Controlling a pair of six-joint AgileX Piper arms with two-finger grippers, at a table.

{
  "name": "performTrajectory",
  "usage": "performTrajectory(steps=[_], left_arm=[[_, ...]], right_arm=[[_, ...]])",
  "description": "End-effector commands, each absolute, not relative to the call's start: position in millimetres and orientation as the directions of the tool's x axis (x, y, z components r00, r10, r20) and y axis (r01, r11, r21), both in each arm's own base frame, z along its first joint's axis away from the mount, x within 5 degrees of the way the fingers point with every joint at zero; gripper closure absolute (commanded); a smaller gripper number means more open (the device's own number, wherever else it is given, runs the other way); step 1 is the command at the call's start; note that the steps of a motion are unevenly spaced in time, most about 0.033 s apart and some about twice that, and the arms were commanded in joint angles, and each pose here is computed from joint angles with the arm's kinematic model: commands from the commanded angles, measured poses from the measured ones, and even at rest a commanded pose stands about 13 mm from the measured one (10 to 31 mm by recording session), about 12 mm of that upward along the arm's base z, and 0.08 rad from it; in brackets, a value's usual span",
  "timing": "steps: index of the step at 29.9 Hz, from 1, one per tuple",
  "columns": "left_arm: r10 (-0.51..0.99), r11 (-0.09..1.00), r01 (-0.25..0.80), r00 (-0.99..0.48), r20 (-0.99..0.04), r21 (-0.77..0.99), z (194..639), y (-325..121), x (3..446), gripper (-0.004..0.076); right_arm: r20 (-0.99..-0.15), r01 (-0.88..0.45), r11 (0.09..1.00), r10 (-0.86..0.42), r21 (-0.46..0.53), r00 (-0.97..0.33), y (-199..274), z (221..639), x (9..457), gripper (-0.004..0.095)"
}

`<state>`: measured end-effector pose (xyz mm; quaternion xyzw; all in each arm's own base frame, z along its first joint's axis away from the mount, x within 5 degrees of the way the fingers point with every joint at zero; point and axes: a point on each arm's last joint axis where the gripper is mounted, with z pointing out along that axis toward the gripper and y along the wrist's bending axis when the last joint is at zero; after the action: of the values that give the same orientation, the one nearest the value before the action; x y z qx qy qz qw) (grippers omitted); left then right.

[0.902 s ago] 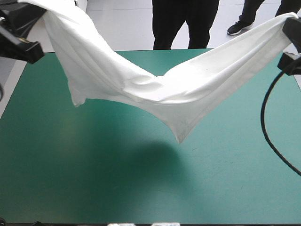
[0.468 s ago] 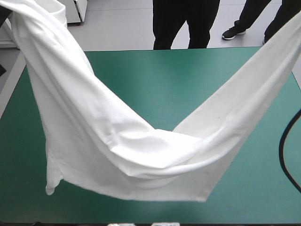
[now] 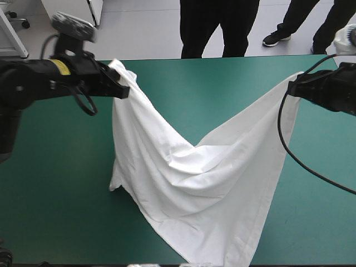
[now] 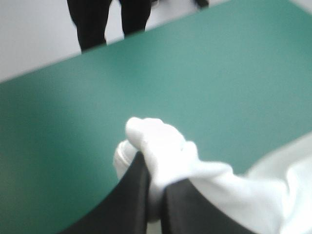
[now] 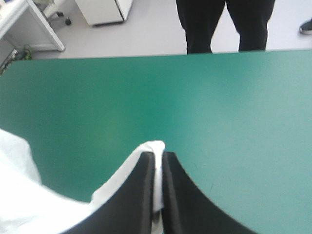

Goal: Fold the cloth

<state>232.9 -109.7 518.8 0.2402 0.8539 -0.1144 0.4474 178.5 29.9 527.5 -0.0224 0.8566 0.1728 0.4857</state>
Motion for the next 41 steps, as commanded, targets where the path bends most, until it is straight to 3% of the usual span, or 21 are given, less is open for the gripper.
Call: performTrajectory(steps=[1,9,16,24,31,33,35,39,41], left_arm=[[0.294,0.873,0.486,-0.484,-0.824,0.026,485,-116,252,0.0733],[0.356,0.887,0.462,-0.655,-0.666,0.020,370,-137,310,0.0733],[0.410,0.888,0.448,-0.665,-0.625,0.107,315,-151,360,0.0733],[0.392,0.915,0.359,-0.687,-0.612,0.184,281,-155,398,0.0733],[0.401,0.913,0.352,-0.680,-0.614,0.206,271,-154,410,0.0728],[0.427,0.902,0.358,-0.666,-0.611,0.241,271,-153,412,0.0676],[0.432,0.900,0.359,-0.660,-0.614,0.248,271,-153,412,0.0573],[0.409,0.910,0.353,-0.668,-0.622,0.219,274,-153,410,0.0250],[0.398,0.914,0.346,-0.680,-0.615,0.209,280,-152,407,0.0118]], right_arm=[[-0.847,-0.176,0.943,0.159,0.283,-0.507,28,503,208,0.0925],[-0.678,-0.098,0.953,0.129,0.285,-0.724,27,409,290,0.0925],[-0.661,-0.040,0.957,0.169,0.288,-0.731,25,362,348,0.0925],[-0.602,0.019,0.958,0.197,0.288,-0.774,23,310,387,0.0925],[-0.531,0.062,0.963,0.198,0.263,-0.824,20,283,396,0.0916],[-0.538,0.061,0.970,0.181,0.234,-0.823,18,283,396,0.0869],[-0.545,0.052,0.977,0.159,0.207,-0.823,17,286,396,0.0732],[-0.528,0.045,0.979,0.145,0.197,-0.837,17,298,396,0.0350],[-0.508,0.051,0.977,0.152,0.207,-0.848,17,308,395,0.0258]])
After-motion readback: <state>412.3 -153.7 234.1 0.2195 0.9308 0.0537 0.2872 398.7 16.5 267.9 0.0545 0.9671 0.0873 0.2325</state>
